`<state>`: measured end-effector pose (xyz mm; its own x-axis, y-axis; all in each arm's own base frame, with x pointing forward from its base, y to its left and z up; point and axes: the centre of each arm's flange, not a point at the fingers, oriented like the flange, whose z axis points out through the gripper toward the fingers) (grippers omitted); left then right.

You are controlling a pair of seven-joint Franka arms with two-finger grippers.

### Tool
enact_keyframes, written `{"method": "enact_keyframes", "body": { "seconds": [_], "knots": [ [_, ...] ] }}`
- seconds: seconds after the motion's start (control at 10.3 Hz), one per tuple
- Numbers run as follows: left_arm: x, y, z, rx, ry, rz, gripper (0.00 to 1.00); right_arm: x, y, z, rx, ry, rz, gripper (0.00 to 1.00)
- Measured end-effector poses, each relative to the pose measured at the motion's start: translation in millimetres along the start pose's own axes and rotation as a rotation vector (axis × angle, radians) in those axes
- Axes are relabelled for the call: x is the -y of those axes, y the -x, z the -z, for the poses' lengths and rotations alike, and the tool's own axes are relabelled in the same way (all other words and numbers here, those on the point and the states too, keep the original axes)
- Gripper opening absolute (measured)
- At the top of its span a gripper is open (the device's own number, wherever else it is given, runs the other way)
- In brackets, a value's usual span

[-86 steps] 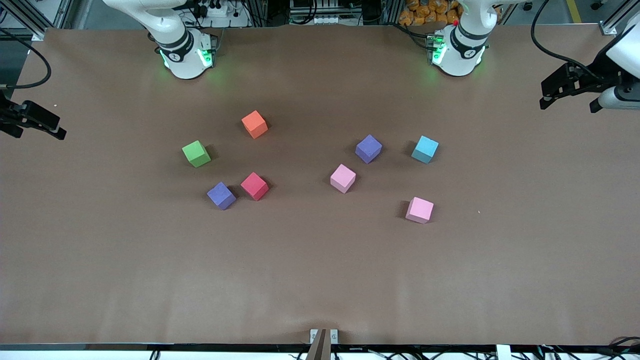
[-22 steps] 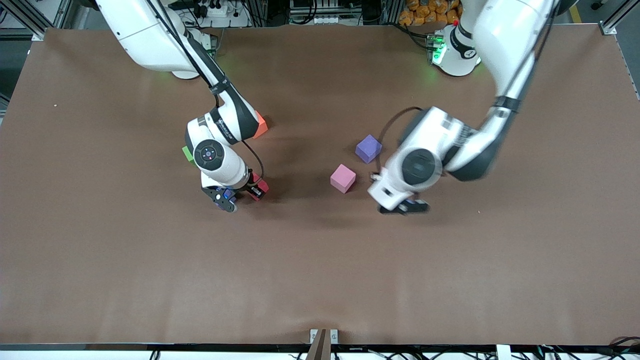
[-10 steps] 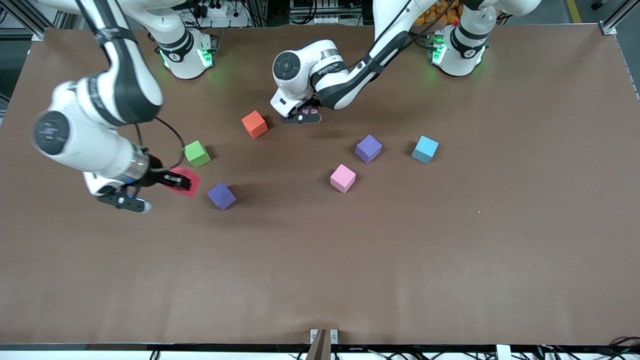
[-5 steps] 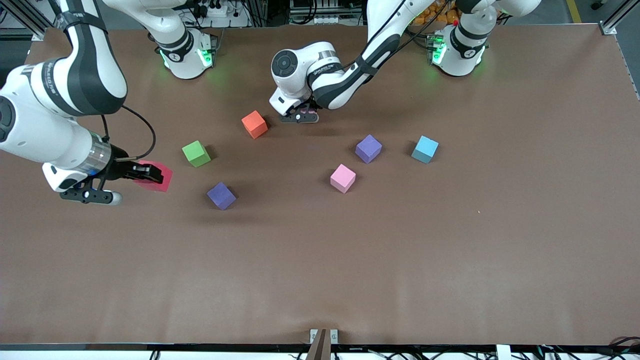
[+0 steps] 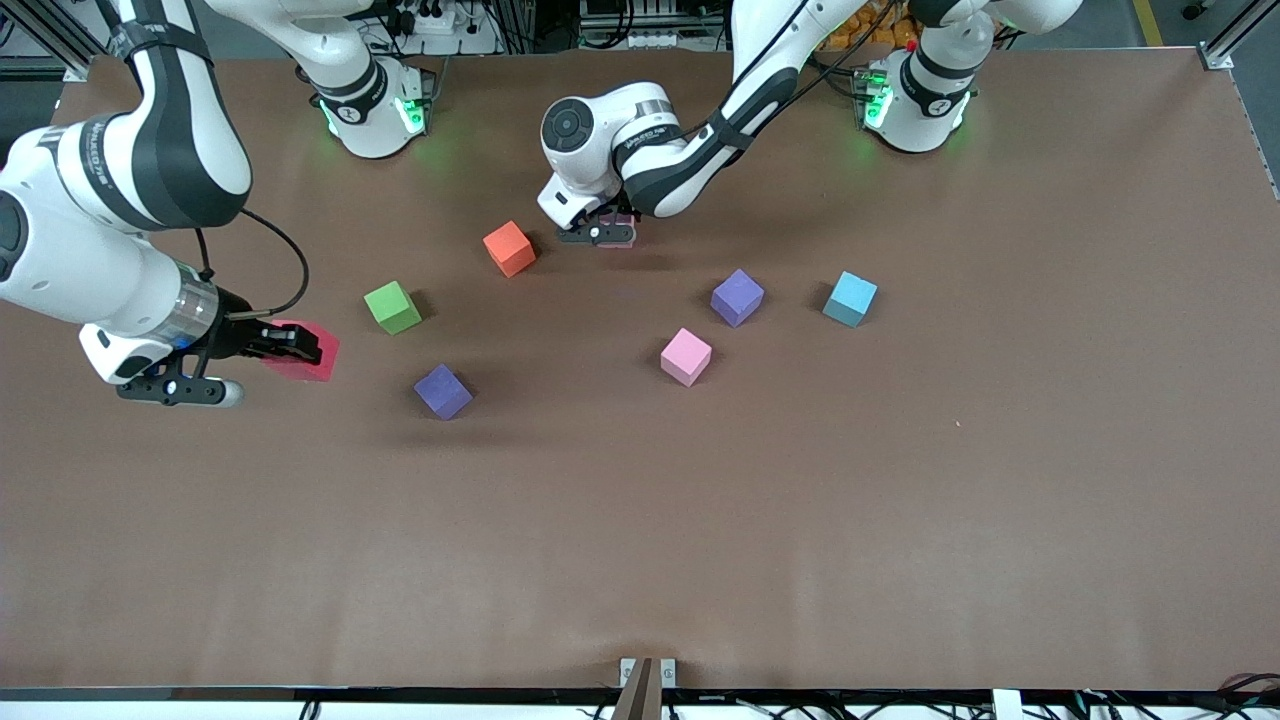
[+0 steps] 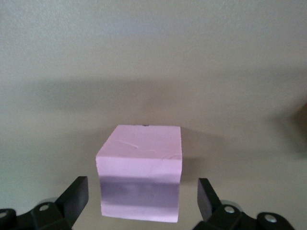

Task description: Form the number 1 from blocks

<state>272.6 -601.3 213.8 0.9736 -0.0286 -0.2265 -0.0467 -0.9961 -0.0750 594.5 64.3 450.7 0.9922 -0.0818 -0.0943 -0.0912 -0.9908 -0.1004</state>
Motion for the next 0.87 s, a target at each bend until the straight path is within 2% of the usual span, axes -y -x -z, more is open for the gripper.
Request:
{"method": "enact_keyframes", "body": {
  "seconds": [0.19,0.48,0.68,0.87],
  "knots": [
    [11.4,-24.8,31.9,-0.023,0.010,0.042,1.00,1.0,1.1,0.0,0.009,0.001,0.004,0.60],
    [76.1,-118.6,94.4,-0.106,0.052,0.183,1.00,3.6,1.7,-1.4,0.015,0.002,0.010,0.60],
    [123.6,-169.7,99.9,-0.137,0.038,0.256,1.00,9.8,1.7,2.2,0.009,0.000,0.020,0.60],
    [143.9,-190.1,90.3,-0.124,0.030,0.359,1.00,27.0,5.3,4.6,0.013,0.002,0.050,0.60]
  ]
}}
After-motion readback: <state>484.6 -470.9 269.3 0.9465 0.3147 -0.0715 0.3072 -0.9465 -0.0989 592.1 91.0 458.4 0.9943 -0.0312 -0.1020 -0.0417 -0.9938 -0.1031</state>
